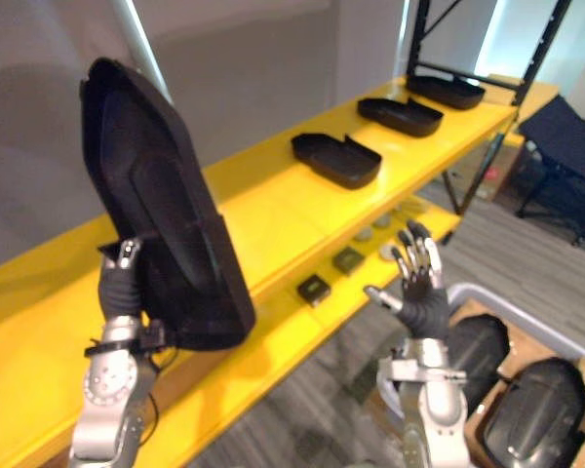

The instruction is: Walk over and take plastic housings, then place them on the shelf

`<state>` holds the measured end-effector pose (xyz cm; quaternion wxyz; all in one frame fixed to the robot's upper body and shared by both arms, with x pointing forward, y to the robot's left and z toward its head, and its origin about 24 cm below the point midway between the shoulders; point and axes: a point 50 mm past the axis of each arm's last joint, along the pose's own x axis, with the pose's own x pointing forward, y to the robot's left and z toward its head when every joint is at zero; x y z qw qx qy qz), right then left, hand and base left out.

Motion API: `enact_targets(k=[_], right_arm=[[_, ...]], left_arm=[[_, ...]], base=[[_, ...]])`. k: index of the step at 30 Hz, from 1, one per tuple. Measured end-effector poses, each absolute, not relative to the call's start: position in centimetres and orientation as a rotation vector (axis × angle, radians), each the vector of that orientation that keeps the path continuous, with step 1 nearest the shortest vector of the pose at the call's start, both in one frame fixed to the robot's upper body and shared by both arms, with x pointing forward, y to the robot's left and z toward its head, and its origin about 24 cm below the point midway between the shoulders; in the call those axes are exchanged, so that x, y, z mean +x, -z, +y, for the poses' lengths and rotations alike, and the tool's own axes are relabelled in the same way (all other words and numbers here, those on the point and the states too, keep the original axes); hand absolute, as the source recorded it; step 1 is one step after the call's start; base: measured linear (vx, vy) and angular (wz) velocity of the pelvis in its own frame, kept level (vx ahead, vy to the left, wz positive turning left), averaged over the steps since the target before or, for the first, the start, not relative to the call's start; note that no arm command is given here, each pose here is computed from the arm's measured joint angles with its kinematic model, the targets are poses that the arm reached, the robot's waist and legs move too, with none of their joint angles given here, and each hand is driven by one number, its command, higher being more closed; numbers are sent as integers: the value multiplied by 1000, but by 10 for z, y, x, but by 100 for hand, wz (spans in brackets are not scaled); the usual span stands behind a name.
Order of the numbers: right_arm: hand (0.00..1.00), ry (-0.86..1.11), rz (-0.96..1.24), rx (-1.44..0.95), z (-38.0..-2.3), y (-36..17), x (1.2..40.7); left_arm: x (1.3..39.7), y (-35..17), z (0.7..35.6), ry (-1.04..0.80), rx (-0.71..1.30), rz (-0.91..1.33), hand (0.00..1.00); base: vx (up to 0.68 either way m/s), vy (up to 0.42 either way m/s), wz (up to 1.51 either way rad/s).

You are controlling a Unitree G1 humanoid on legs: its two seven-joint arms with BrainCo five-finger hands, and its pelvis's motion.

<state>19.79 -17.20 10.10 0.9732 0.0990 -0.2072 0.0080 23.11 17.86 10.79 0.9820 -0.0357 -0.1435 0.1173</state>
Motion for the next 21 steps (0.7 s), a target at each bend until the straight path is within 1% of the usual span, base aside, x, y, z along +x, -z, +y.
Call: enact_targets(k=[5, 6, 9, 12, 15, 19, 21], right_arm=[[0, -37, -397, 204, -168, -98, 197], [0, -45, -380, 203, -168, -96, 196], [0, -74, -370, 197, -167, -94, 194], [0, -173, -375, 200, -161, -94, 194], [0, -269, -364, 231, -151, -94, 194], [0, -365, -316, 262, -133, -90, 194], [0, -417, -302, 267, -123, -91, 196]], left_arm=[[255, -81, 181, -350, -39, -115, 100], [260, -72, 189, -411, -20, -66, 100], [265, -66, 209, -542, -2, -23, 100], [266, -69, 238, -686, 47, -2, 100], [264, -72, 250, -769, 50, 2, 100], [273, -77, 250, -787, 43, 13, 100], [280, -82, 256, -791, 70, 22, 100]], base=[[-17, -20, -3], [-58, -36, -6], [-47, -16, -13], [-24, -12, -5], [-3, -12, 4], [3, -22, 19], [3, -7, 3]])
